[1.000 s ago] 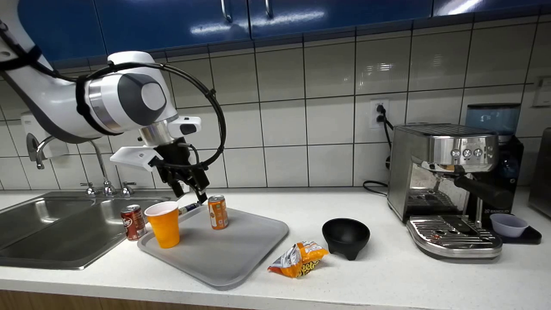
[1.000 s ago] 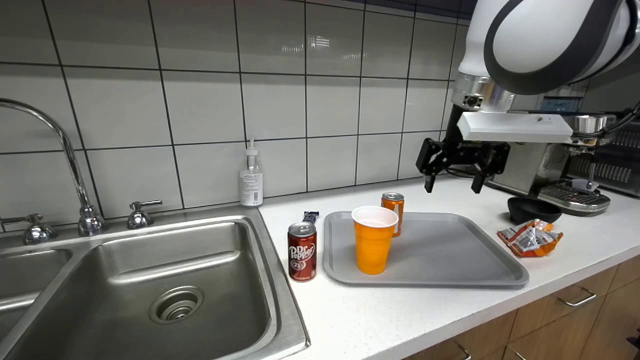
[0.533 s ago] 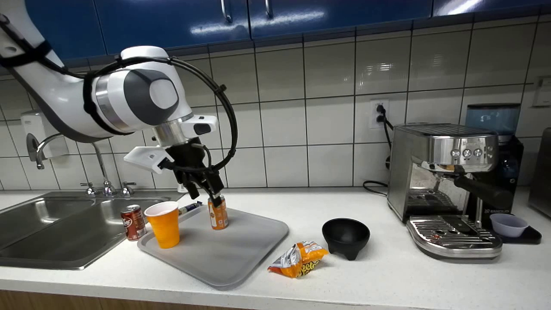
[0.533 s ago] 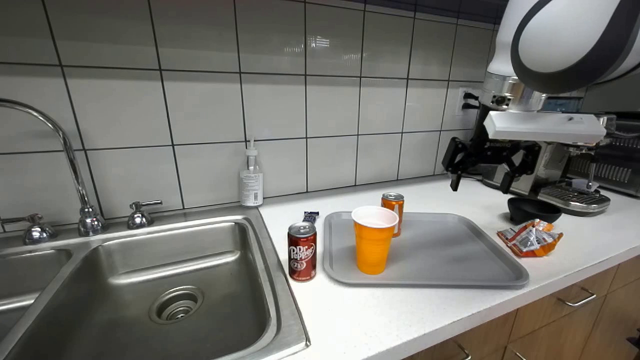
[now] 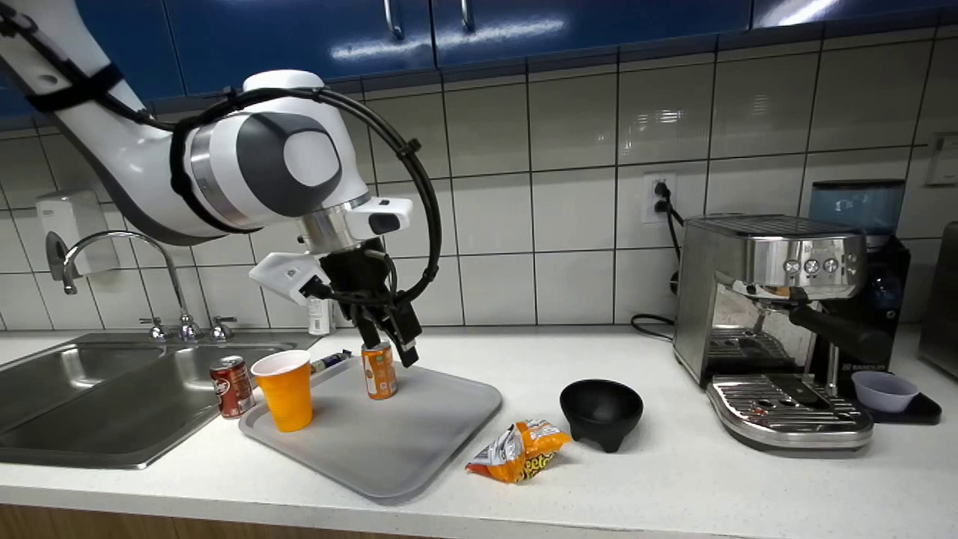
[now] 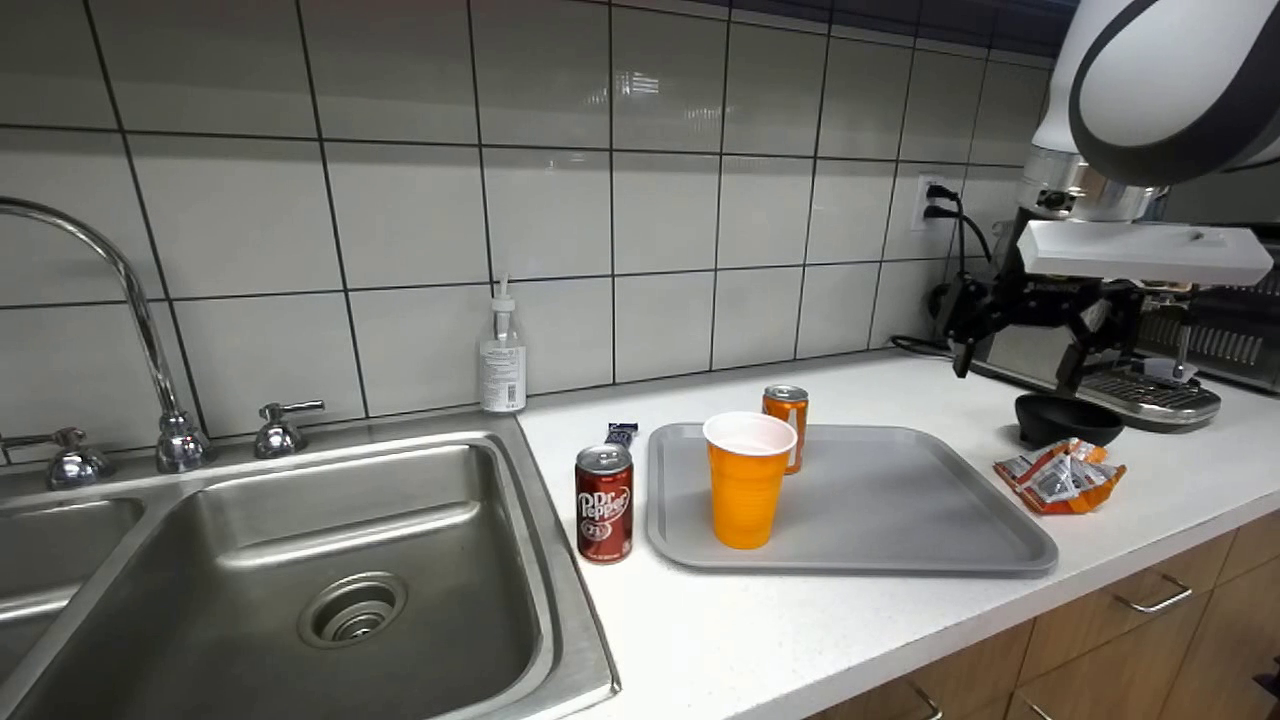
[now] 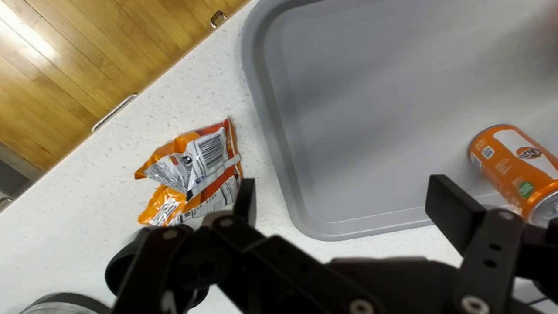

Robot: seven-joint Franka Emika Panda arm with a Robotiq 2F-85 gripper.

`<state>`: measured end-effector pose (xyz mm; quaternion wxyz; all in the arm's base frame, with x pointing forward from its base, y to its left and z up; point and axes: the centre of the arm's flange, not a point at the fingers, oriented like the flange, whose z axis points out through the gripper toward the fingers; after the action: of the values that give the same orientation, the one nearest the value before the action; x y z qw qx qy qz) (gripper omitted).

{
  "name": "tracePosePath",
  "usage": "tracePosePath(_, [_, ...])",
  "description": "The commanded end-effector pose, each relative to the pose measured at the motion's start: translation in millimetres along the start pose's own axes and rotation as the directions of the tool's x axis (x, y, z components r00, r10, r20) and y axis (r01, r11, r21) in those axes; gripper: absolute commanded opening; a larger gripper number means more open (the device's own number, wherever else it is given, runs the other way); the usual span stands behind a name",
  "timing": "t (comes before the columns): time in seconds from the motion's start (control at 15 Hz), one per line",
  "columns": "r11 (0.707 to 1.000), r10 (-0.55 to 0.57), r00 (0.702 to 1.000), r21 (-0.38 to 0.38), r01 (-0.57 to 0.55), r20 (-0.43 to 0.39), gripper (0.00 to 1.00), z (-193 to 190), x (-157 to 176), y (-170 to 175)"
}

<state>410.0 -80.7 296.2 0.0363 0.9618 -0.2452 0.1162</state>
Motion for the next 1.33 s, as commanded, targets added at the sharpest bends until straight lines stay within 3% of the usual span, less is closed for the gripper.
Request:
tracePosePath(0.0, [1.000, 0.018, 1.000, -0.018, -0.019, -0.011, 1.00, 2, 9, 20])
tracePosePath(1.27, [0.989, 0.074, 0.996, -0.135, -0.067, 0.048, 1.00, 86, 78, 74])
